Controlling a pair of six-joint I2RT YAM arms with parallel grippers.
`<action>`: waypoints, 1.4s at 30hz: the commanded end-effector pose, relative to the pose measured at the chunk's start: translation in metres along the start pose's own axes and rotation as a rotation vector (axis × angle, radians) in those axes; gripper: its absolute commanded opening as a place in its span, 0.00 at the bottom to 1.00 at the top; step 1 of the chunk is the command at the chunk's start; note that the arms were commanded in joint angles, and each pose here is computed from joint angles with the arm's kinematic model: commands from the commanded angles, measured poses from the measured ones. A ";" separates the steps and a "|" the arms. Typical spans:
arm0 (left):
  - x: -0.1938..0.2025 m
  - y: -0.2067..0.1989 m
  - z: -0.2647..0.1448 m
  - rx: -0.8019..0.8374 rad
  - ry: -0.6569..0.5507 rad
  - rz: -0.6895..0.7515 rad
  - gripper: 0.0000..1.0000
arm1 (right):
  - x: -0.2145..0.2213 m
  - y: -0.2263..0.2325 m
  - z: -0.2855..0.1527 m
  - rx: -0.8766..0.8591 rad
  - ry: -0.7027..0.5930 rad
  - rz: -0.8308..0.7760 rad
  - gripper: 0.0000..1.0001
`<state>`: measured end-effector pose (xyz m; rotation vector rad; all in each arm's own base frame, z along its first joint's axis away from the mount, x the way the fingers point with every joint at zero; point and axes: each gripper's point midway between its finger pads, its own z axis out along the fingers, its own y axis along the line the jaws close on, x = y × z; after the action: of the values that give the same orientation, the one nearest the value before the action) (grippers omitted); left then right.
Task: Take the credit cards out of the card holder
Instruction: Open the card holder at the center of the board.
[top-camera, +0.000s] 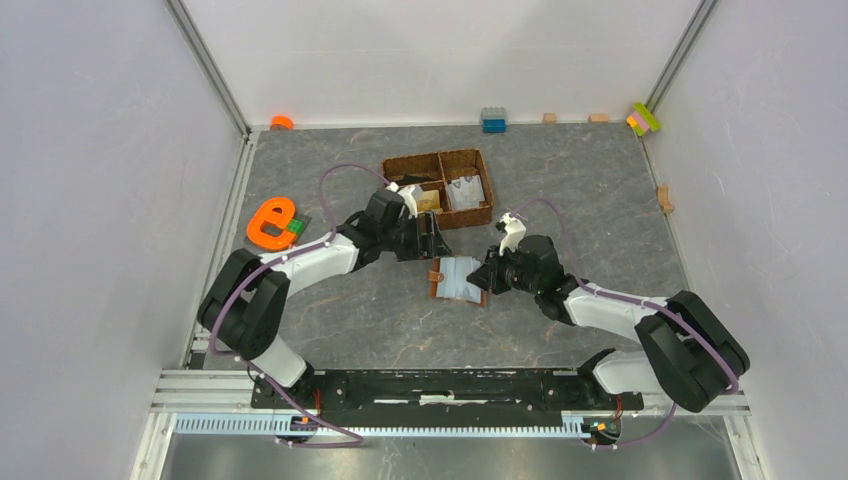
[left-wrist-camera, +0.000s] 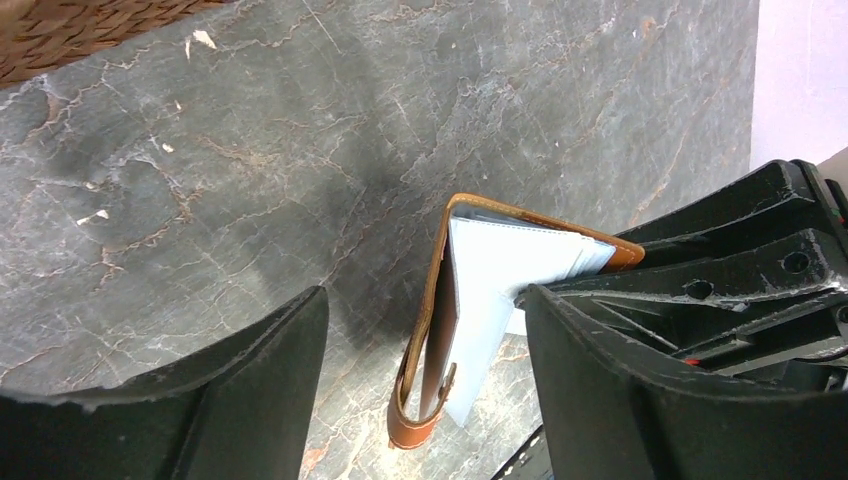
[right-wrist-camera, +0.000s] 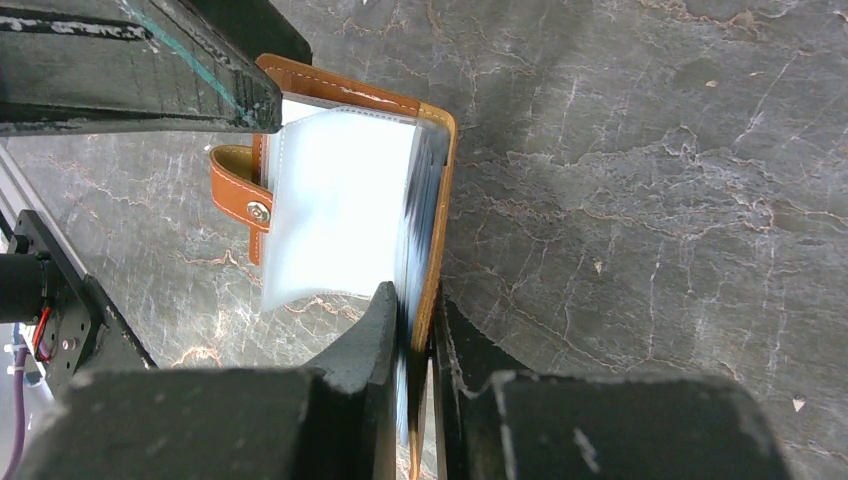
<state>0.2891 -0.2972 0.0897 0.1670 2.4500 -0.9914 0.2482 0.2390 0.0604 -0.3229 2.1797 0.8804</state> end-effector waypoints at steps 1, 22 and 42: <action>0.000 -0.006 -0.002 0.013 -0.018 0.063 0.80 | -0.007 -0.004 -0.002 0.015 -0.030 -0.028 0.04; 0.037 0.014 0.049 -0.092 0.185 0.046 0.02 | 0.000 0.010 0.002 -0.075 0.000 -0.016 0.46; 0.032 0.029 0.049 -0.130 0.189 0.018 0.02 | -0.011 -0.006 -0.006 0.044 -0.018 -0.060 0.23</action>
<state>0.2797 -0.3132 0.0243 0.2616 2.6766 -0.8648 0.2458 0.2356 0.0670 -0.3550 2.1571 0.8713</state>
